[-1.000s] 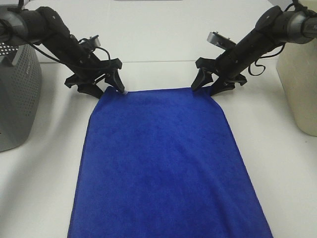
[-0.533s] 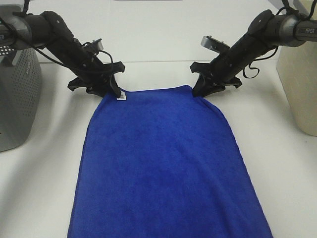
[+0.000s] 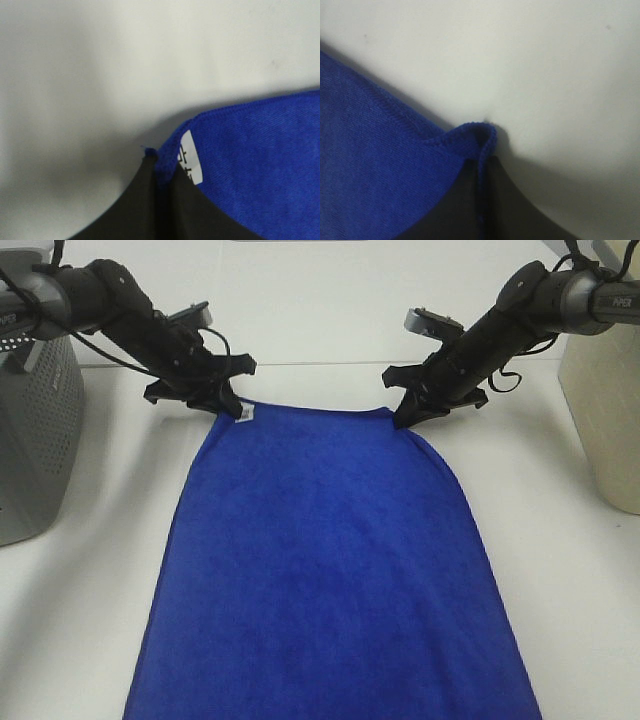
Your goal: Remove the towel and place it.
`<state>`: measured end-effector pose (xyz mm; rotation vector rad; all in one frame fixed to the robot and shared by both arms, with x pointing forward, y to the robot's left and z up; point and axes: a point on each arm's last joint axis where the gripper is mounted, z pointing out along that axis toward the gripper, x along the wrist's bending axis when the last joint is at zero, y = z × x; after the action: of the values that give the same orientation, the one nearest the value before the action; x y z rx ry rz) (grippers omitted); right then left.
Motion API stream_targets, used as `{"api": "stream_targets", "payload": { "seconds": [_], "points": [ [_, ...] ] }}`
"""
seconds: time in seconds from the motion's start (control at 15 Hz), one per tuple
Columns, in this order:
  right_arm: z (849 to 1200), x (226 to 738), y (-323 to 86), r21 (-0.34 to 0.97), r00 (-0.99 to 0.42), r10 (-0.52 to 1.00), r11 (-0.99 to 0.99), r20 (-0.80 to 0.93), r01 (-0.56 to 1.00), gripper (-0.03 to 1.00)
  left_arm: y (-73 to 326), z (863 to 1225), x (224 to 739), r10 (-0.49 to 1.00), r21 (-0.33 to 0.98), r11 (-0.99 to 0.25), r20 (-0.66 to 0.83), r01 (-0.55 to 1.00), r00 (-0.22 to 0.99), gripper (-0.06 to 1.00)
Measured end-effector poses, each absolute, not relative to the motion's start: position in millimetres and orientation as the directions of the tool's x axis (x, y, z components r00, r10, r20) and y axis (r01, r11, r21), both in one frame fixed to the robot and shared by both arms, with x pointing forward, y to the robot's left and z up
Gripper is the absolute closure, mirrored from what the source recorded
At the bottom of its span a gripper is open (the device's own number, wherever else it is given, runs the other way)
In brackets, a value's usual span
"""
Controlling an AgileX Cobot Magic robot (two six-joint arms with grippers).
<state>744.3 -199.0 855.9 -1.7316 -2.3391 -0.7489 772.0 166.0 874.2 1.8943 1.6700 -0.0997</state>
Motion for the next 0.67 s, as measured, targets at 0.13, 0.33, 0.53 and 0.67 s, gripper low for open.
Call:
{"api": "stream_targets", "payload": {
  "seconds": [0.13, 0.33, 0.53, 0.67],
  "points": [
    [858.9, 750.3, -202.4, 0.372, -0.347, 0.877, 0.216, 0.331, 0.903, 0.95, 165.0, 898.9, 784.9, 0.875, 0.493, -0.004, -0.419, 0.87, 0.241, 0.94],
    [871.7, 759.6, -204.8, 0.486, -0.38, 0.888, 0.22, 0.259, 0.846, 0.95, 162.8, 920.9, 795.6, 0.876, 0.602, 0.016, -0.393, 0.798, 0.279, 0.94],
    [880.1, 768.2, -202.8, 0.581, -0.388, 0.893, 0.195, 0.227, 0.79, 0.95, 165.0, 925.1, 802.8, 0.889, 0.678, 0.028, -0.353, 0.735, 0.292, 0.94],
    [884.1, 774.1, -201.1, 0.645, -0.394, 0.897, 0.182, 0.201, 0.742, 0.95, 166.9, 928.5, 808.0, 0.899, 0.731, 0.036, -0.321, 0.681, 0.297, 0.94]
  ]
}}
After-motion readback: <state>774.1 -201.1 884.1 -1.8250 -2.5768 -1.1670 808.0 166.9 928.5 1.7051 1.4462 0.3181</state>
